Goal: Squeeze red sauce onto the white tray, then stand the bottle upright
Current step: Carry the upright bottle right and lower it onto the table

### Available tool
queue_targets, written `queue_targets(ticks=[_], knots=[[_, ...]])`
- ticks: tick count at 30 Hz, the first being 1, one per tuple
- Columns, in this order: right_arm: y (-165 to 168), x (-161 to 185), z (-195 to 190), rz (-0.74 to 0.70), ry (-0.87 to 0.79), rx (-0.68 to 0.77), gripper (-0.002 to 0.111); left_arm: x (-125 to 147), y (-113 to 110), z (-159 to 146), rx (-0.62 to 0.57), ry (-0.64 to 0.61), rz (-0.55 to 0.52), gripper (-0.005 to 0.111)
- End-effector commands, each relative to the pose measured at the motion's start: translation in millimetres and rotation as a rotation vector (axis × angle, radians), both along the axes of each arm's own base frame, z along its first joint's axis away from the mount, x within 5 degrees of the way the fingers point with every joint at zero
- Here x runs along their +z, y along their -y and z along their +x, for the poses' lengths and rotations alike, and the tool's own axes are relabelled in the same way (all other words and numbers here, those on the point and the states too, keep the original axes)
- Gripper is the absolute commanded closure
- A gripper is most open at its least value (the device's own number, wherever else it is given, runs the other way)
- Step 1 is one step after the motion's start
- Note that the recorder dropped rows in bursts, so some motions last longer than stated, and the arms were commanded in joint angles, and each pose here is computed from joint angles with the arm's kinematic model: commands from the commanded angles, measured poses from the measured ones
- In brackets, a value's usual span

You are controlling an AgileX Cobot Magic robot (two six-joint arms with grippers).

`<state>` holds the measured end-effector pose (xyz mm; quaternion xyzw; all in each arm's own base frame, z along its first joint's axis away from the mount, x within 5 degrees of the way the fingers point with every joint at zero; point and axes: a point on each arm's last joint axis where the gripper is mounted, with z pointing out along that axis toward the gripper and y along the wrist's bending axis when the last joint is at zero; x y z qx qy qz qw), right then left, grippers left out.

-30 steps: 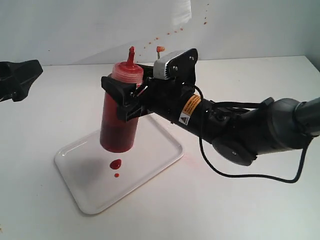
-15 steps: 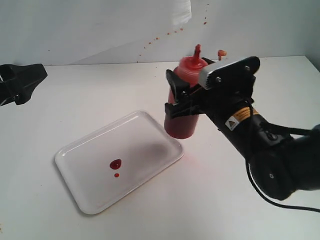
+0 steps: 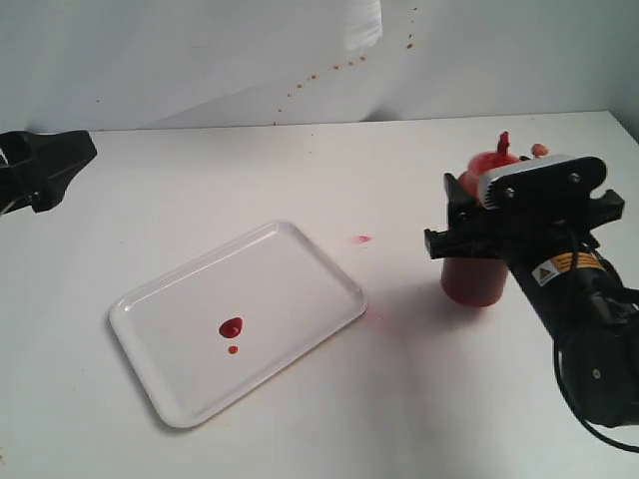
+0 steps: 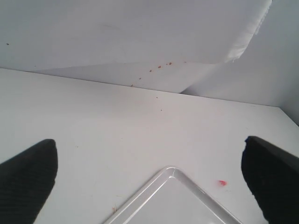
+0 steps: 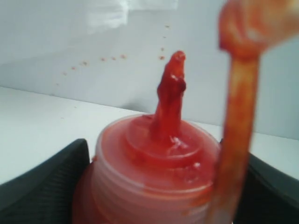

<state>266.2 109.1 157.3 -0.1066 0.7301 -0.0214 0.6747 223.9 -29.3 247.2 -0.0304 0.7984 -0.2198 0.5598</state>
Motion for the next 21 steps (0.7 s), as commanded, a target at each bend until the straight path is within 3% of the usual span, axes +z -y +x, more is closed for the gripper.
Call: queue_targets(ticks=[1,13,15,18,21], knots=[[19.1,7.5,2.0,-0.024,0.075,-0.016,0.103,2.5,-0.4,-0.4,0.001,0.01,-0.011,0.004],[29.9,4.0,6.0,-0.08,0.05,-0.037,0.102,2.4,-0.5,-0.4,0.002,0.008,-0.01,0.004],[29.9,4.0,6.0,-0.08,0.05,-0.037,0.093,2.4,-0.5,-0.4,0.002,0.008,-0.01,0.004],[30.1,1.6,5.8,-0.043,0.02,-0.04,0.071,2.4,-0.5,-0.4,0.002,0.008,-0.01,0.004],[33.5,-2.1,5.7,-0.031,-0.023,-0.078,0.059,2.4,-0.5,-0.4,0.002,0.008,-0.01,0.004]])
